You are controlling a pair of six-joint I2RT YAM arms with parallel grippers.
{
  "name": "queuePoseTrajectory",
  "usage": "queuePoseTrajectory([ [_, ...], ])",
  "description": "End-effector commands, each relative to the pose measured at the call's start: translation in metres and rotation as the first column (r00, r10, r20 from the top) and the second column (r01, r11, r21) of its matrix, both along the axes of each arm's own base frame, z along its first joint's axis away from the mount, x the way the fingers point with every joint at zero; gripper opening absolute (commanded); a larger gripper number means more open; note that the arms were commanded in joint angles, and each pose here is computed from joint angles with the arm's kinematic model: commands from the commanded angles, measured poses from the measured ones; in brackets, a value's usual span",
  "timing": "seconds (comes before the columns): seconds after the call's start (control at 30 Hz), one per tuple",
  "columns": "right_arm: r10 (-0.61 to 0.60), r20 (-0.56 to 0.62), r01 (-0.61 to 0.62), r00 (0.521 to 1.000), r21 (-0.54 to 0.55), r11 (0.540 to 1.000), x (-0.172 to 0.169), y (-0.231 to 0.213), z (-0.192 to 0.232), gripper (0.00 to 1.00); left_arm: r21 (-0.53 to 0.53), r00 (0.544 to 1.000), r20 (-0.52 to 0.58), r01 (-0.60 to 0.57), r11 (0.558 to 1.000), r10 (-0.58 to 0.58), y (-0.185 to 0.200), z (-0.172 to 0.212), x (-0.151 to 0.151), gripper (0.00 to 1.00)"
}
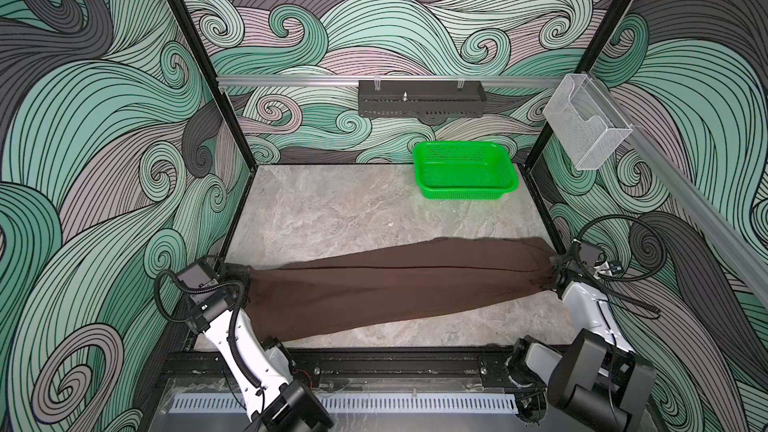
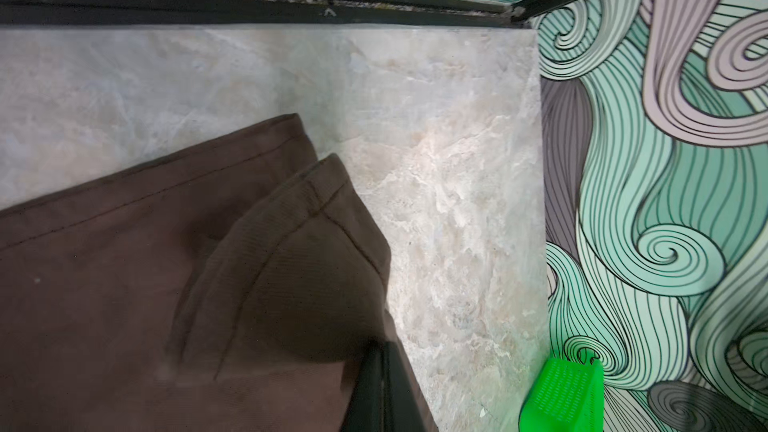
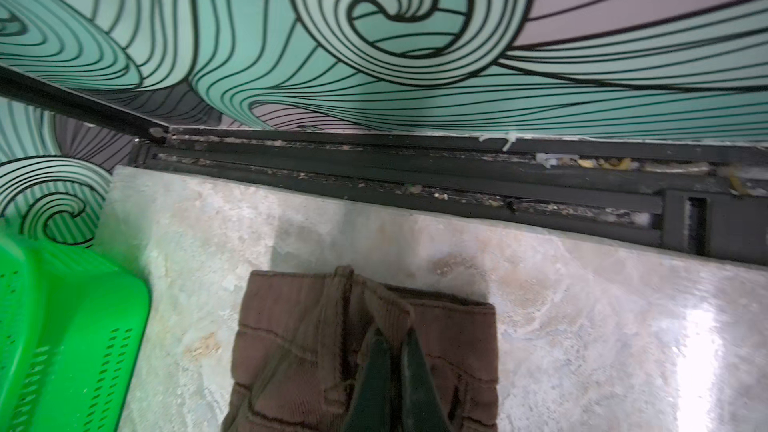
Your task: Fold and stack the trousers
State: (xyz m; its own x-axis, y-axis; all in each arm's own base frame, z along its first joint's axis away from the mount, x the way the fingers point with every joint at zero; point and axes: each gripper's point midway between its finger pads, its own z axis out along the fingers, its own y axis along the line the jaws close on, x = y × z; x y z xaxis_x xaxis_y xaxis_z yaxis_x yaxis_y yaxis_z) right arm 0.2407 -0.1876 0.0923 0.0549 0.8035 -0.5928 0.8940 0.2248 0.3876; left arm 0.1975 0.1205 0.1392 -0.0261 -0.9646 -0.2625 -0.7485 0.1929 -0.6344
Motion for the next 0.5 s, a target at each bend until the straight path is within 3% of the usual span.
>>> queuePoseTrajectory([
  [0.0,-0.092,-0.077,0.09,0.993,-0.035,0.995,-0.02,-0.009,-0.005,0.01,-0.016,0.998,-0.058,-0.031,0.999,0.03,0.005,-0.009,-0.01,0.0],
  [0.23,-0.127,-0.165,0.121,0.978,-0.048,0.991,-0.03,-0.015,-0.011,0.03,-0.071,0.991,-0.126,-0.047,0.996,0.038,0.009,-0.025,-0.012,0.0],
  [0.33,-0.131,-0.204,0.125,0.97,-0.046,0.991,-0.032,-0.016,-0.015,0.09,-0.085,0.99,-0.138,-0.053,0.995,0.041,0.011,-0.027,-0.013,0.1],
  [0.4,-0.139,-0.223,0.132,0.965,-0.048,0.99,-0.034,-0.017,-0.015,0.21,-0.089,0.99,-0.136,-0.054,0.995,0.042,0.013,-0.026,-0.012,0.17],
  [0.47,-0.141,-0.24,0.132,0.961,-0.051,0.99,-0.034,-0.018,-0.013,0.45,-0.082,0.99,-0.135,-0.059,0.995,0.047,0.016,-0.021,-0.012,0.3],
])
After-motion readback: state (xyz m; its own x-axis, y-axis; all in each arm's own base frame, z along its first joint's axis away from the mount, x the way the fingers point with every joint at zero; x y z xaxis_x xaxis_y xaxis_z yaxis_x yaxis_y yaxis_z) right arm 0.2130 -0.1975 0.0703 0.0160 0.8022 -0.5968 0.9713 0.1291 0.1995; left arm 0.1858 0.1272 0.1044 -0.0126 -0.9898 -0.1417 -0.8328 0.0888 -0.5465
